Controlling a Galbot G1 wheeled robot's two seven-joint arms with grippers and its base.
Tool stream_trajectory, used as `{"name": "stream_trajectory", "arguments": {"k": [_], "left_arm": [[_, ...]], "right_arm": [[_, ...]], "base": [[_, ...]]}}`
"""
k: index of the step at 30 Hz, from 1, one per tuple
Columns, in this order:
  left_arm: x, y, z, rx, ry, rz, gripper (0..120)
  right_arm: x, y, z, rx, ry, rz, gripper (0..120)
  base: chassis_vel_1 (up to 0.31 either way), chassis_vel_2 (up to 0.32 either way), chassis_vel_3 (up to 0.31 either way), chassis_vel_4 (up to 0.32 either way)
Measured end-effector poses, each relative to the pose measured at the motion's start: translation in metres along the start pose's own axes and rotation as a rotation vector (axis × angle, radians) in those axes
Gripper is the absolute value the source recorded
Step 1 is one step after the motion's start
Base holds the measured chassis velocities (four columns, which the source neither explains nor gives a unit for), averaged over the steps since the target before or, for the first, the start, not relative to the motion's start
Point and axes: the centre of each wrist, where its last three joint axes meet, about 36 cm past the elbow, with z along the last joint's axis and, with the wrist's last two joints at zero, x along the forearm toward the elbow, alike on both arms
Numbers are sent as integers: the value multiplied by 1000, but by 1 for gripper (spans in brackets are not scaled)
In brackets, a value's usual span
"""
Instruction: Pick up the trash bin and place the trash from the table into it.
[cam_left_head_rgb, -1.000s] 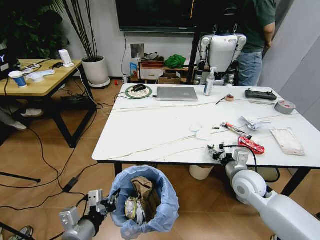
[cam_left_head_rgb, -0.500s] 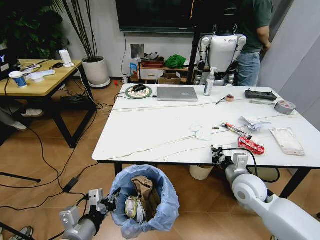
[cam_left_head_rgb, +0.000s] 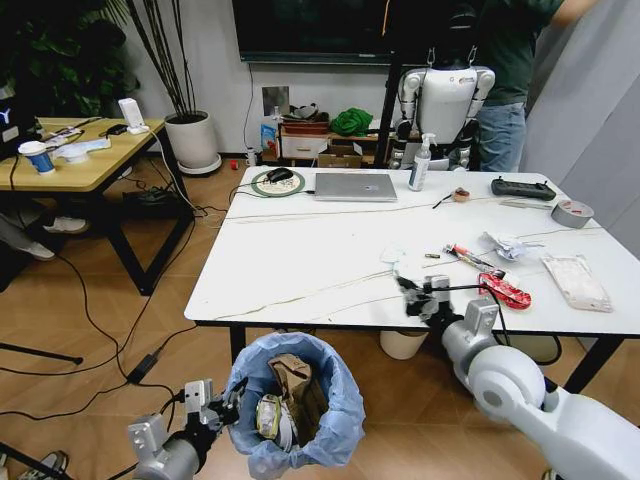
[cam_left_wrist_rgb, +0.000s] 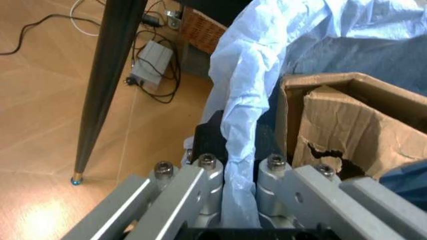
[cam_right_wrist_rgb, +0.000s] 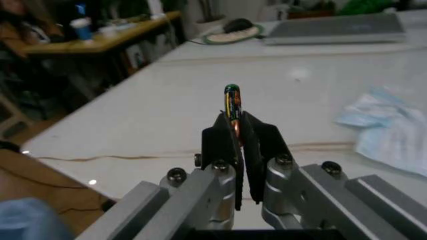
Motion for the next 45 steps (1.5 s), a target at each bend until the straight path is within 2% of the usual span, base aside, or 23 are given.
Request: {"name": "stream_trajectory", "arguments": {"k": [2,3,4,7,9,10,15,22,37,41,43,45], "left_arm": [[0,0,-1,0,-1,2,2],[-1,0,-2,1,-2,5,2],[-2,0,-4,1,-5,10,2],[-4,-1,-5,5,-8,15,2],[-5,-2,-5,7,-8,18,2],[-5,-2,-5,7,-8,18,2],[-7,-3,-7,11,-11,24,2],[-8,-7,-3,11,13,40,2],[-9,-18,-4,11,17,91,2],[-9,-20,-5,15,13,100,2],[-9,-19,-6,15,13,99,2],[-8,-19,-5,16,14,97,2]], "right_arm": [[2,4,-2,2,-13,-48,0],[5,10,-4,2,-29,-121,0],[8,13,-4,7,-55,-260,0],[11,9,4,52,-76,-442,0],[12,2,11,92,-77,-524,0],[12,2,11,92,-77,-524,0],[9,-19,27,232,-82,-678,0],[6,-26,32,359,-79,-756,0],[16,-25,35,504,-76,-844,1],[20,-29,39,523,-63,-853,18],[20,-30,39,524,-63,-850,20],[19,-31,39,518,-64,-845,30]], "base": [[0,0,0,0],[0,0,0,0],[0,0,0,0],[0,0,0,0],[0,0,0,0],[0,0,0,0],[0,0,0,0],[0,0,0,0],[0,0,0,0],[0,0,0,0],[0,0,0,0],[0,0,0,0]]}}
